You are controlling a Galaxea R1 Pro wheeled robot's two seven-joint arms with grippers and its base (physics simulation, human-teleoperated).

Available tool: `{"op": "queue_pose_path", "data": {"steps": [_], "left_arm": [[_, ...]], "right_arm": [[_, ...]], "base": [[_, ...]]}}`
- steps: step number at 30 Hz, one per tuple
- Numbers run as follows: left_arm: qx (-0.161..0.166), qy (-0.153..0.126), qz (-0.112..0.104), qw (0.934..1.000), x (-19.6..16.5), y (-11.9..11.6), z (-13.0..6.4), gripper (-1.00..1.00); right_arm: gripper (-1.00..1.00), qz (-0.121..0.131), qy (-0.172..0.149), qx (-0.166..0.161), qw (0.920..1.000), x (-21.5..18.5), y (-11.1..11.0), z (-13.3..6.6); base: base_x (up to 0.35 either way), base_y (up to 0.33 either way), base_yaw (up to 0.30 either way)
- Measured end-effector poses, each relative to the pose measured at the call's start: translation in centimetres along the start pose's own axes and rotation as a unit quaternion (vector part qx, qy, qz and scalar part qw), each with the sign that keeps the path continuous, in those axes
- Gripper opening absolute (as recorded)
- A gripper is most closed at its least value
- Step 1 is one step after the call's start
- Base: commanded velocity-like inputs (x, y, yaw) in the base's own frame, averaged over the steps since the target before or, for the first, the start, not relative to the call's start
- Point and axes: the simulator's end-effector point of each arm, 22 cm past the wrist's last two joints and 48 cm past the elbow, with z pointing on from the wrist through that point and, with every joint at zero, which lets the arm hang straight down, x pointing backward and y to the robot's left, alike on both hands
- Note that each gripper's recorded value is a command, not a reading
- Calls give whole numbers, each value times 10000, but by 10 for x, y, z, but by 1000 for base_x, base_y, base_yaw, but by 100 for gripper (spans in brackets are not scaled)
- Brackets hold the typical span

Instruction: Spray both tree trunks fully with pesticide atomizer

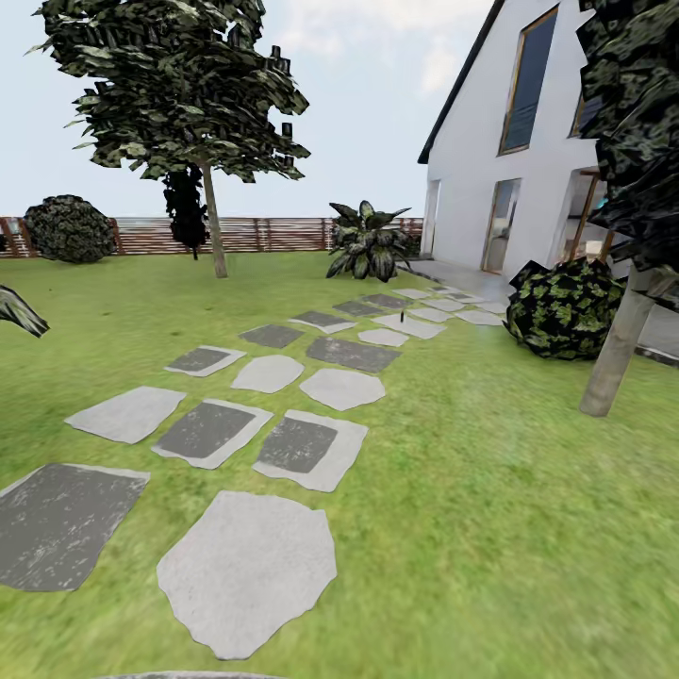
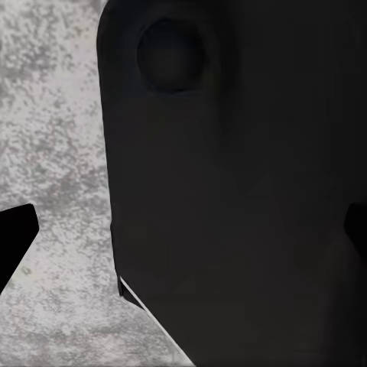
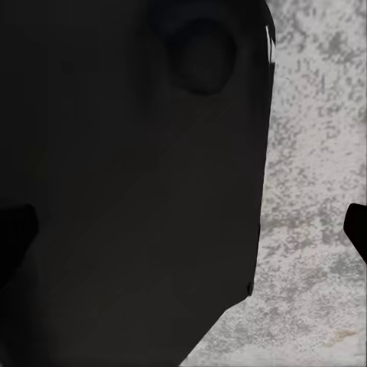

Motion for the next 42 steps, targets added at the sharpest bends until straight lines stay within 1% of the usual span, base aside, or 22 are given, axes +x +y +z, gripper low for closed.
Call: {"op": "queue_pose_path", "data": {"steps": [1,2,4,7,10,15,23,28,29,30,32,34,36,38,40,41,42], "left_arm": [[0,0,0,10000,0,0,0,100],[-1,-56,34,10000,-4,0,0,100],[10,-122,25,9999,-9,-1,0,100],[4,-112,-29,9999,-8,-1,0,100],[1,-108,-53,9999,-7,-1,0,100],[-1,-100,-54,9999,-7,-1,0,100],[83,-119,-39,9999,-9,-8,0,100],[89,-273,-31,9996,-26,-8,-1,100],[82,-478,-30,9988,-46,-7,-2,100],[78,-570,-28,9983,-55,-6,-3,100],[70,-697,-24,9975,-68,-5,-5,100],[45,-852,-22,9963,-84,-3,-7,100],[26,-931,-21,9957,-92,-1,-8,100],[27,-1041,-20,9946,-106,0,-10,100],[30,-1181,-19,9930,-125,0,-14,100],[38,-1298,-17,9915,-141,-1,-16,100],[41,-1376,-17,9905,-151,-1,-19,100]], "right_arm": [[100,0,0,0,10000,0,0,0],[100,-7,-77,-22,10000,-8,4,0],[100,-8,-183,-77,9998,-21,13,0],[100,-4,-240,-148,9996,-28,24,-1],[100,3,-266,-179,9995,-31,29,-1],[100,-13,-274,-196,9994,-32,32,-1],[100,16,-310,-147,9994,-34,26,-1],[100,25,-436,-132,9990,-46,23,-2],[100,24,-573,-131,9983,-59,23,-3],[100,25,-639,-131,9979,-65,23,-4],[100,26,-765,-130,9970,-77,23,-6],[100,20,-1002,-126,9949,-100,22,-10],[100,20,-1210,-118,9926,-119,21,-14],[100,14,-1521,-71,9883,-149,14,-22],[100,6,-1850,31,9827,-179,-1,-32],[100,-5,-2095,103,9778,-201,-12,-41],[100,-11,-2252,137,9742,-215,-17,-48]], "base": [[0,0,0],[0,0,0],[0,0,0],[0,0,0],[0,0,0],[0,0,0],[0,0,0],[0,0,0],[0,0,0],[0,0,0],[0,0,0],[0,0,0],[0,0,0],[0,0,0],[0,0,0],[0,0,0],[0,0,0]]}}
